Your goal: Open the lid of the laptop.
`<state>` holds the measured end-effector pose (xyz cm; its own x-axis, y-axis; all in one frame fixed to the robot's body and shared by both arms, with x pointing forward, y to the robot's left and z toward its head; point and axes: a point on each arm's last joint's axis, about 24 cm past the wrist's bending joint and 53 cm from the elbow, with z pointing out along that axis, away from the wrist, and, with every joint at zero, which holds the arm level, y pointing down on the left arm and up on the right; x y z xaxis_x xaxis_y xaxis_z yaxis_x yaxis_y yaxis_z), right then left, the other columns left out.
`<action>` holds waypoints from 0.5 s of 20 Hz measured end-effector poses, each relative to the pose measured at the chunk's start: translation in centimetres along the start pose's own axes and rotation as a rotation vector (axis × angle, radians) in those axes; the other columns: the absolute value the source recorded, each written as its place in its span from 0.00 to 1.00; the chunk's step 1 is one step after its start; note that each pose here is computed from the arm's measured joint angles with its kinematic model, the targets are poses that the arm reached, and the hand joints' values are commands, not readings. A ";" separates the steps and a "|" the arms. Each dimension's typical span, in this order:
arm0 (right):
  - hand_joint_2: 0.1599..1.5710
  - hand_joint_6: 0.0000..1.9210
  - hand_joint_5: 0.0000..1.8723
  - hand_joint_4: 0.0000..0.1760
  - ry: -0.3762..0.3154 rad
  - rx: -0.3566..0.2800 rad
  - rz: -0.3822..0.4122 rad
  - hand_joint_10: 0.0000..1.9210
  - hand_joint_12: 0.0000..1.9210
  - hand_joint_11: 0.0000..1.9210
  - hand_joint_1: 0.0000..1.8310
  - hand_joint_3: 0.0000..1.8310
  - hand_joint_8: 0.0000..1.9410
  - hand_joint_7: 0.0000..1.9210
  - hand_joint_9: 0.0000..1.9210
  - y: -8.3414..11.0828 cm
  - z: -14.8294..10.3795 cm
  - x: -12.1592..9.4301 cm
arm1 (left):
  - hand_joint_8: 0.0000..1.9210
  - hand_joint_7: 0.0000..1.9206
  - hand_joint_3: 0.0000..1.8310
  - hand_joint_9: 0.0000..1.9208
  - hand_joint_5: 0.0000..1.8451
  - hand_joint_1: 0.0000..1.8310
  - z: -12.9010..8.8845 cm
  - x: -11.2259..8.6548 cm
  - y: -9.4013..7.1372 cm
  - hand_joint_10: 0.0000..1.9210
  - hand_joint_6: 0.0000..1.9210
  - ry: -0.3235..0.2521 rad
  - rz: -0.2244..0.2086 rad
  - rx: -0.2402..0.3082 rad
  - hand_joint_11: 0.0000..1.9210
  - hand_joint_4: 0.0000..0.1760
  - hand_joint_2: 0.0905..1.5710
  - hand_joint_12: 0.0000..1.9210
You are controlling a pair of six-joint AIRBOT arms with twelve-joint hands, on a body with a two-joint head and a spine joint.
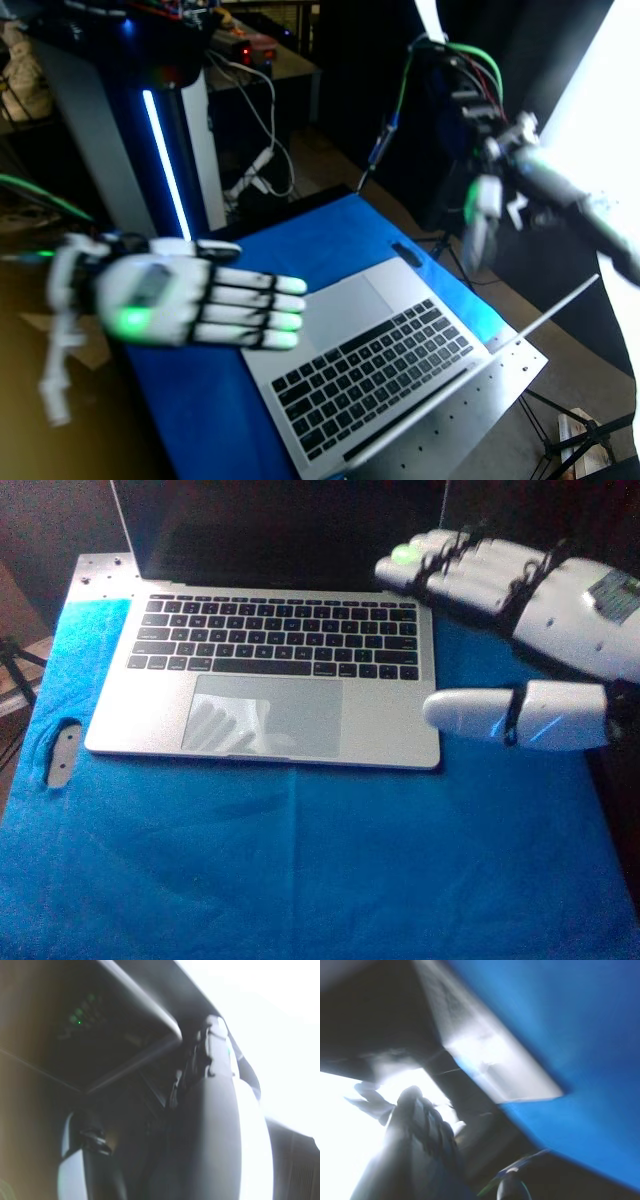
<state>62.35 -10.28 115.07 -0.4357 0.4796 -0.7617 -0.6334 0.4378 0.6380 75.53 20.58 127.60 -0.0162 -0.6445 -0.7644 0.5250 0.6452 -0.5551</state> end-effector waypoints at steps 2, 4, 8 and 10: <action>0.71 0.01 0.04 0.21 -0.086 -0.031 0.032 0.00 0.00 0.00 0.08 0.00 0.00 0.01 0.00 0.6 -0.9 -1.8 | 0.00 0.00 0.00 0.00 0.01 0.42 -2.9 2.4 -0.9 0.00 0.00 0.040 -0.077 0.055 0.00 0.92 0.57 0.00; 0.72 0.01 0.07 0.00 -0.179 -0.027 0.073 0.00 0.00 0.01 0.27 0.00 0.01 0.04 0.01 0.2 -1.6 -3.8 | 0.00 0.01 0.00 0.00 0.01 0.31 -5.3 5.2 -0.7 0.00 0.00 0.092 -0.131 0.049 0.00 0.66 0.54 0.00; 0.76 0.00 0.05 0.00 -0.322 -0.038 0.118 0.00 0.01 0.01 0.27 0.01 0.00 0.03 0.01 0.2 -3.8 -6.5 | 0.00 0.00 0.01 0.00 0.00 0.29 -9.8 6.2 -1.5 0.00 0.00 0.070 -0.276 0.094 0.00 0.67 0.57 0.00; 0.74 0.00 0.02 0.00 -0.391 -0.080 0.111 0.00 0.01 0.03 0.39 0.00 0.00 0.02 0.01 1.5 -5.6 -8.2 | 0.01 0.02 0.01 0.01 0.02 0.21 -12.1 6.2 -1.3 0.00 0.01 0.062 -0.334 0.081 0.00 0.47 0.59 0.00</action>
<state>61.44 -17.81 121.67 -0.2379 0.7802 -0.5785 -0.6511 0.3139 0.6910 64.46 20.73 119.60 -0.2491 -0.7867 -0.5649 0.5477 0.3666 -0.7521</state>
